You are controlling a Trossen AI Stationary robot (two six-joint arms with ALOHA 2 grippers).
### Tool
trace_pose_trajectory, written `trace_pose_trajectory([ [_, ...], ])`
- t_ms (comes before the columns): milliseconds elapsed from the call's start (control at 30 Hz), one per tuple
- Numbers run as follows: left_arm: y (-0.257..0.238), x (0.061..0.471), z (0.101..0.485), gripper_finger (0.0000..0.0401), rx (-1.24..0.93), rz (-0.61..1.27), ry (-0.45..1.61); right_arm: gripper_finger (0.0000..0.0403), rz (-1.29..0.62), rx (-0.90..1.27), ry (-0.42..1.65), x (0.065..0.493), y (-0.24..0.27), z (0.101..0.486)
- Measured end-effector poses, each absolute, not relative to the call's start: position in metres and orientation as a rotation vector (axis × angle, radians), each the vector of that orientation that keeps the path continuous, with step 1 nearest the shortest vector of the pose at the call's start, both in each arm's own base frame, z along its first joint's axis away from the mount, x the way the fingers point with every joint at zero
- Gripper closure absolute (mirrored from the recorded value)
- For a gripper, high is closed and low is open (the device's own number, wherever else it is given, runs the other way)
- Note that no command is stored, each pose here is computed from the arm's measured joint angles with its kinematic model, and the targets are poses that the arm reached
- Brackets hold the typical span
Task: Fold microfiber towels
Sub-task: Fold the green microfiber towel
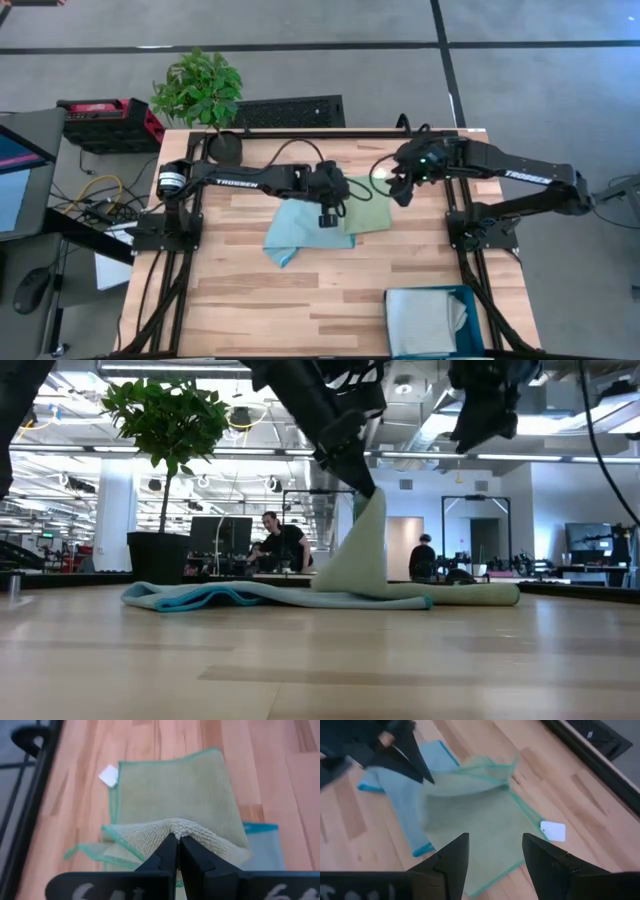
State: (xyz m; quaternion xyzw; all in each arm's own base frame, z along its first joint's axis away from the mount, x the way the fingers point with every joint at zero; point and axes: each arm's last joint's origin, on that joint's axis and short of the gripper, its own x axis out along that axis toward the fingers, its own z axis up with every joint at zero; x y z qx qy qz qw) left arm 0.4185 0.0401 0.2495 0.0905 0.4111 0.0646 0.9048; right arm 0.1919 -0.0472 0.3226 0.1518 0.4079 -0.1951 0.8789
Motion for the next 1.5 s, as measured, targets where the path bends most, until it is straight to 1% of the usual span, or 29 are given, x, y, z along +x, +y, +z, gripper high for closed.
trace_pose_trajectory([
  [233,0.048,0.426,0.258,0.0401,0.223,0.149,0.727,0.0194,-0.426,0.373,0.772,0.179,-0.044,0.335],
  [533,0.061,0.429,0.263,0.0401,0.223,0.195,0.668,0.0194,-0.43,0.391,0.74,0.176,-0.044,0.338],
  [733,0.07,0.431,0.269,0.0401,0.268,0.308,0.616,0.0194,-0.429,0.391,0.727,0.178,-0.044,0.339],
  [867,0.072,0.432,0.271,0.0401,0.254,0.293,0.586,0.0194,-0.429,0.391,0.727,0.178,-0.044,0.339],
  [967,0.071,0.438,0.266,0.0401,0.246,0.291,0.558,0.0194,-0.429,0.39,0.728,0.178,-0.044,0.339],
  [1200,0.066,0.455,0.233,0.0401,0.229,0.27,0.573,0.0194,-0.429,0.39,0.73,0.177,-0.044,0.339],
  [1367,0.066,0.46,0.24,0.0401,0.227,0.278,0.544,0.0194,-0.43,0.39,0.733,0.177,-0.044,0.338],
  [1500,0.069,0.463,0.253,0.0401,0.207,0.353,0.507,0.0194,-0.43,0.39,0.733,0.177,-0.044,0.338],
])
